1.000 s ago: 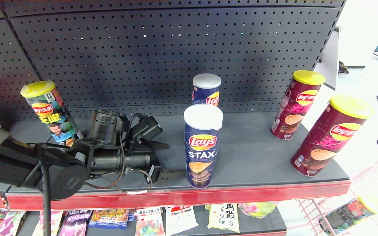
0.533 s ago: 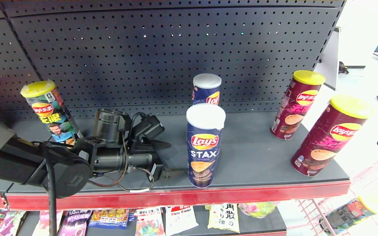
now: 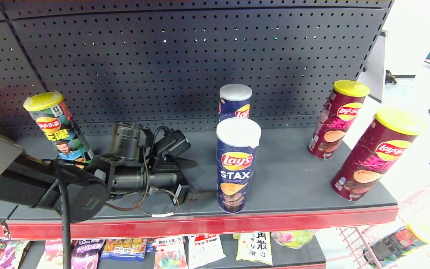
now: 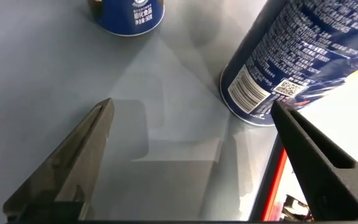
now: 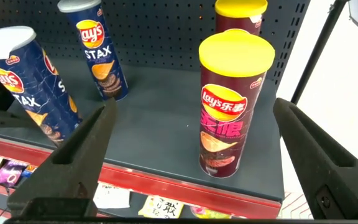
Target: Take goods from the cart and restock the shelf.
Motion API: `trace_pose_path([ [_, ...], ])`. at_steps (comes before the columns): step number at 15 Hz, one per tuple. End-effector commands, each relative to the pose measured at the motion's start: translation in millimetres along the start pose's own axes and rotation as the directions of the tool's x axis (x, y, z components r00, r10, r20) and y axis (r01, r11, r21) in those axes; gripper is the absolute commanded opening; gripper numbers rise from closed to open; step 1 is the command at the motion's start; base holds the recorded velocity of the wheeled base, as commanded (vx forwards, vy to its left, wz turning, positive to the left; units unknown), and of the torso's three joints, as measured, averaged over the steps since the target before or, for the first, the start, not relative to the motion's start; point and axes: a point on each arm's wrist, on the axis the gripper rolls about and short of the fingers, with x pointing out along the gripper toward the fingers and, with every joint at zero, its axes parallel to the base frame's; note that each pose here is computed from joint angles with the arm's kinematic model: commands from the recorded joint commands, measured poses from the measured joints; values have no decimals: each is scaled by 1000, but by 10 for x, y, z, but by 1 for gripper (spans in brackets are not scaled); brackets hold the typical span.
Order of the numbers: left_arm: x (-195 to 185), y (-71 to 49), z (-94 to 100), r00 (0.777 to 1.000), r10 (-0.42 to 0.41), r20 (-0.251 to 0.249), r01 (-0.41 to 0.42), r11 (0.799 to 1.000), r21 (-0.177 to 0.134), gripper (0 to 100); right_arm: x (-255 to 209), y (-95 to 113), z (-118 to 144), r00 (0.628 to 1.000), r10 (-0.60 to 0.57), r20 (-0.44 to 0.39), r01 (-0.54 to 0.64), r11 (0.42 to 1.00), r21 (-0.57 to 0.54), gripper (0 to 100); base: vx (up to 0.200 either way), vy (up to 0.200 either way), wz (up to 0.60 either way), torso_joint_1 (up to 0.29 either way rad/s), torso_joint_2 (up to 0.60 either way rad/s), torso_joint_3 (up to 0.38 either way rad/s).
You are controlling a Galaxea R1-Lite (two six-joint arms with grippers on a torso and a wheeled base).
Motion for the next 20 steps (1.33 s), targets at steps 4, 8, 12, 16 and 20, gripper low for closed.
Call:
trace_pose_path([
  [4,14,9,6,1000,2,2,-2,1000,2,100,-20,3,-3,1000,1,5,-1,1000,-1,100,0,0,0,0,0,0],
  [8,-435,-48,-6,996,92,12,-91,996,-14,100,-17,3,-84,1000,6,-23,-6,1000,-2,100,0,0,0,0,0,0],
  [12,-1355,-180,-35,948,306,88,-305,952,-34,100,-60,6,-224,999,0,-55,-1,1000,-28,100,0,0,0,0,0,0],
  [16,-2481,-1026,-226,724,688,49,-670,718,-189,100,-51,-74,-331,976,-193,-98,180,975,-129,100,0,0,0,0,0,0],
  [20,-2671,-1544,-589,623,782,-15,-737,581,-345,100,-36,-120,-386,942,-311,-129,294,946,-135,100,0,0,0,0,0,0],
])
